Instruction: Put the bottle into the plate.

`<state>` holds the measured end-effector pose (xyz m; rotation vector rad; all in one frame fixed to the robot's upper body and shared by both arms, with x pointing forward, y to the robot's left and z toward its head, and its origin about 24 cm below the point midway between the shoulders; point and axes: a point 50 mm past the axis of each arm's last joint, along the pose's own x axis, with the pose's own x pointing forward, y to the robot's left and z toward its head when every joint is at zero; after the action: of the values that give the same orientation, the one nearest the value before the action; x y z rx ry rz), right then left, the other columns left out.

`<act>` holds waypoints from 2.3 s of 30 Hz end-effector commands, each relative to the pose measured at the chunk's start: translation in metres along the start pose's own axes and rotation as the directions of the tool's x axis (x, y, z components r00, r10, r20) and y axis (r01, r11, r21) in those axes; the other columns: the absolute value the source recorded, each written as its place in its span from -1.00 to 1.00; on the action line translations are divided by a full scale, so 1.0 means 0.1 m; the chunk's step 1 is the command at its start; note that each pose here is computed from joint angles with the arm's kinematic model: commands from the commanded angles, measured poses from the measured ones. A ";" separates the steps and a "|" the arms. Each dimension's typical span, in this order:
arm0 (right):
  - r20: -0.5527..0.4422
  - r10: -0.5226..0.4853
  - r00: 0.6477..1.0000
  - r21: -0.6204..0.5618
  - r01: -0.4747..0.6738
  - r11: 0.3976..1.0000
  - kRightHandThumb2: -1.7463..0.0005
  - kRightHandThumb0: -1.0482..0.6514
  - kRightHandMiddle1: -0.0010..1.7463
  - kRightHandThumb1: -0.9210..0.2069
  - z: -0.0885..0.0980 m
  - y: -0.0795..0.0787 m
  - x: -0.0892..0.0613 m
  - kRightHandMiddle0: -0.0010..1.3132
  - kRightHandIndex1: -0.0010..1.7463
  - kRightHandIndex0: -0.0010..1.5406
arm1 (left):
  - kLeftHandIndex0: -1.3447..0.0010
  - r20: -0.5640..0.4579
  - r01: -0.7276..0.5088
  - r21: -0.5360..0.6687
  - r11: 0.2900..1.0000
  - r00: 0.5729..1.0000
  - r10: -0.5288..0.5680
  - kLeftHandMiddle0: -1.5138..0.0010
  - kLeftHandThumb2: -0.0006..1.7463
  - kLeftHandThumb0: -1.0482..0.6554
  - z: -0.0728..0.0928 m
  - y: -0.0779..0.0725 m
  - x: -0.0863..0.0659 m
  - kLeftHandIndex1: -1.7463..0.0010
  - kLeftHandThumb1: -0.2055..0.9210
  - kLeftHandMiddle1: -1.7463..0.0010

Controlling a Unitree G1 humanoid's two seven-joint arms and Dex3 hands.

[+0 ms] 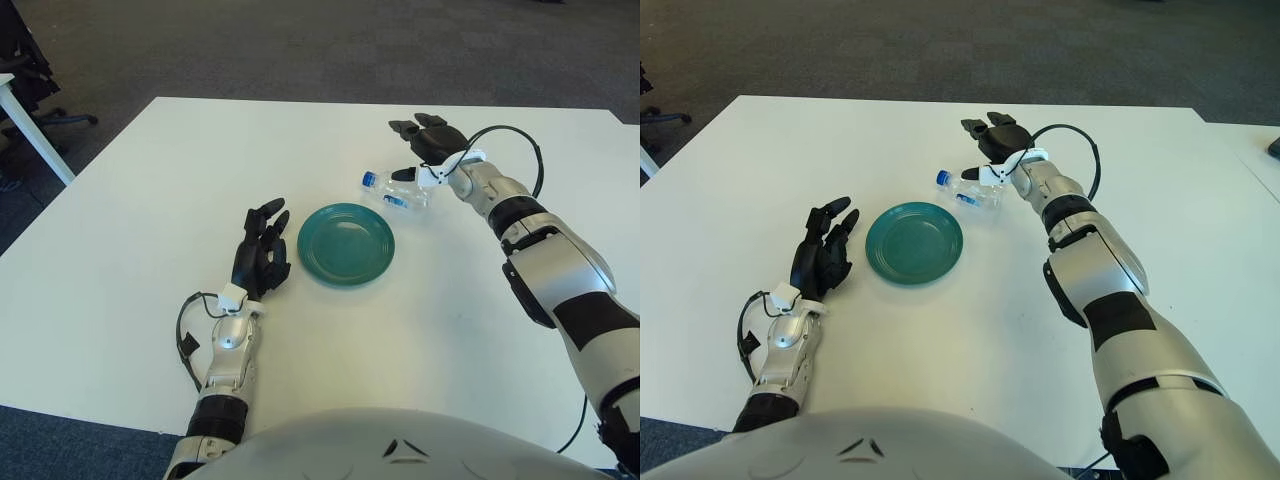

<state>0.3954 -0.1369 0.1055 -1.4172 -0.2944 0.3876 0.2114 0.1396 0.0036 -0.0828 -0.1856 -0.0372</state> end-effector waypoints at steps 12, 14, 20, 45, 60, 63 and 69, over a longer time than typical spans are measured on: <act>-0.011 -0.009 1.000 0.114 0.010 0.993 0.33 -1.00 -0.99 -1.00 -0.06 0.18 -0.12 -1.00 -1.00 -0.96 | 1.00 -0.162 -0.032 -0.004 0.999 0.986 0.031 0.42 -0.27 -0.72 -0.24 0.07 -0.39 -0.16 1.00 0.91; -0.006 0.007 1.000 0.116 -0.007 0.993 0.34 -1.00 -0.98 -1.00 -0.04 0.22 -0.12 -0.99 -1.00 -0.96 | 1.00 -0.157 -0.031 -0.007 0.999 0.987 0.030 0.42 -0.27 -0.72 -0.23 0.07 -0.40 -0.16 1.00 0.91; 0.005 0.031 1.000 0.145 -0.031 0.989 0.34 -1.00 -0.98 -1.00 0.00 0.33 -0.15 -0.98 -1.00 -0.96 | 1.00 -0.144 -0.034 -0.001 0.999 0.989 0.034 0.42 -0.28 -0.70 -0.19 0.06 -0.42 -0.14 1.00 0.91; 0.009 0.111 0.994 0.237 -0.110 0.965 0.44 -1.00 -0.92 -1.00 0.09 0.74 -0.31 -1.00 -1.00 -0.97 | 1.00 -0.094 -0.044 0.033 0.998 0.994 0.047 0.40 -0.23 -0.72 -0.04 0.02 -0.56 -0.18 1.00 0.90; 0.010 0.148 0.989 0.252 -0.146 0.957 0.43 -1.00 -0.86 -1.00 0.08 0.84 -0.38 -1.00 -0.99 -0.96 | 0.98 -0.084 -0.062 0.016 0.998 0.995 0.063 0.39 -0.25 -0.73 -0.01 -0.01 -0.62 -0.19 1.00 0.89; 0.009 0.150 0.989 0.260 -0.147 0.954 0.44 -1.00 -0.84 -1.00 0.06 0.86 -0.40 -1.00 -0.99 -0.95 | 0.97 -0.079 -0.065 0.026 0.998 0.995 0.067 0.38 -0.26 -0.74 0.00 0.00 -0.64 -0.20 1.00 0.89; 0.005 0.148 0.989 0.270 -0.144 0.952 0.45 -1.00 -0.77 -1.00 0.04 0.87 -0.43 -1.00 -0.99 -0.92 | 0.96 -0.083 -0.078 0.029 0.997 0.993 0.080 0.37 -0.27 -0.74 0.01 0.00 -0.66 -0.20 1.00 0.88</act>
<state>0.3594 -0.1355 0.0425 -1.1809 -0.2045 0.4804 0.1600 0.1416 0.0072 -0.0626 -0.1797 0.0223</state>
